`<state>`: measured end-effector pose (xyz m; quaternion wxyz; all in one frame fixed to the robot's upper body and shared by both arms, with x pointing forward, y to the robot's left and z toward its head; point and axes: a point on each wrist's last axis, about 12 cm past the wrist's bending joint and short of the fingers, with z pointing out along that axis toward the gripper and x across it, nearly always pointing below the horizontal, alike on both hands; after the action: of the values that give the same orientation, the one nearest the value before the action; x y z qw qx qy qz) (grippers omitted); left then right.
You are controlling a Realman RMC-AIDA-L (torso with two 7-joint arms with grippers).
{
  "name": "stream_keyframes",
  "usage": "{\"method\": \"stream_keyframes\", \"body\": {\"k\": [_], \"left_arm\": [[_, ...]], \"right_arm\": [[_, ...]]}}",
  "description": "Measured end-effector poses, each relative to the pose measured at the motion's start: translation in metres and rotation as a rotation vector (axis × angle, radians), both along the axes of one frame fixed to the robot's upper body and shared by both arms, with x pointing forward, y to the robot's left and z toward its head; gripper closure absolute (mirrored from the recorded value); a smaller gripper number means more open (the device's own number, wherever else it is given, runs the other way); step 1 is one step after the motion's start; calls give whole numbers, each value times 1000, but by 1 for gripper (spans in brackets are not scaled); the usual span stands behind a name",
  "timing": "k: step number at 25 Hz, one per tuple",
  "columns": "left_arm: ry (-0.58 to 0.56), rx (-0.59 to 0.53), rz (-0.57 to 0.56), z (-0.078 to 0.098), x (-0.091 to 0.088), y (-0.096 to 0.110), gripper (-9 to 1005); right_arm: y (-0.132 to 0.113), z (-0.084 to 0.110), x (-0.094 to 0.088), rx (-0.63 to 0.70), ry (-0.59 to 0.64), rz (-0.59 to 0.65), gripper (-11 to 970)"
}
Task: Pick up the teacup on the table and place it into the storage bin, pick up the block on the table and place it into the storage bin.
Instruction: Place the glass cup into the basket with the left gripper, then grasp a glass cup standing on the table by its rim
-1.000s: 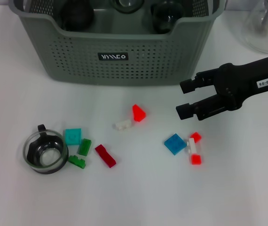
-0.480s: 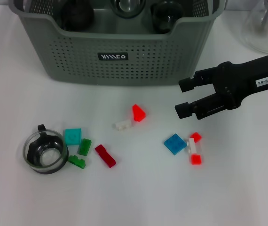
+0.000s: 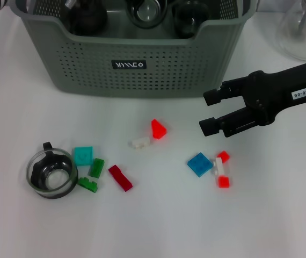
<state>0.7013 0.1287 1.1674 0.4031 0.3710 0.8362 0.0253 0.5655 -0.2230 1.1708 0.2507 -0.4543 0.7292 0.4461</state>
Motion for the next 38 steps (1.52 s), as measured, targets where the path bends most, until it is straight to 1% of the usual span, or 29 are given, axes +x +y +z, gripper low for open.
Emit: {"method": "stream_keyframes", "body": {"k": [12, 15, 20, 22, 24, 25, 26, 27, 29, 31, 33, 34, 35, 36, 37, 38], "left_arm": [[6, 18, -13, -3, -3, 0, 948], [0, 12, -8, -2, -2, 1, 846], [-35, -10, 0, 6, -2, 3, 684], [-54, -32, 12, 13, -2, 6, 624], [-76, -77, 31, 26, -1, 12, 565], [-76, -77, 31, 26, -1, 12, 536], [-83, -104, 42, 33, -1, 15, 506], [-97, -177, 62, 52, -2, 22, 468], [-104, -230, 72, 63, -4, 28, 391], [-117, -313, 77, 77, -7, 36, 314], [-144, -423, 63, 93, -16, 46, 245], [-155, -469, 50, 99, -20, 50, 215], [-169, -542, 19, 106, -28, 55, 184], [-189, -607, -26, 114, -38, 61, 154], [-199, -657, -77, 117, -46, 64, 123], [-213, -689, -131, 120, -55, 68, 124]], "right_arm": [[0, -1, -1, 1, 1, 1, 14], [0, 0, -1, 3, 2, 1, 14], [-1, -1, -2, 6, 4, 0, 13], [-2, -1, -2, 7, 6, 0, 13], [-2, -1, -2, 7, 6, -1, 13], [-2, -1, -2, 7, 5, -2, 13], [-2, -1, -2, 7, 4, -2, 13], [-2, 0, -2, 6, 1, -3, 13], [-2, 0, -2, 6, 0, -3, 13], [-2, 0, -2, 5, -2, -2, 13], [-2, 1, -2, 5, -5, 0, 13], [-2, 1, -1, 4, -6, 0, 13], [-2, 1, -1, 4, -8, 1, 13], [-2, 2, -1, 3, -9, 2, 13], [-2, 2, -1, 3, -10, 2, 13], [-2, 2, -1, 3, -10, 2, 13]]}}
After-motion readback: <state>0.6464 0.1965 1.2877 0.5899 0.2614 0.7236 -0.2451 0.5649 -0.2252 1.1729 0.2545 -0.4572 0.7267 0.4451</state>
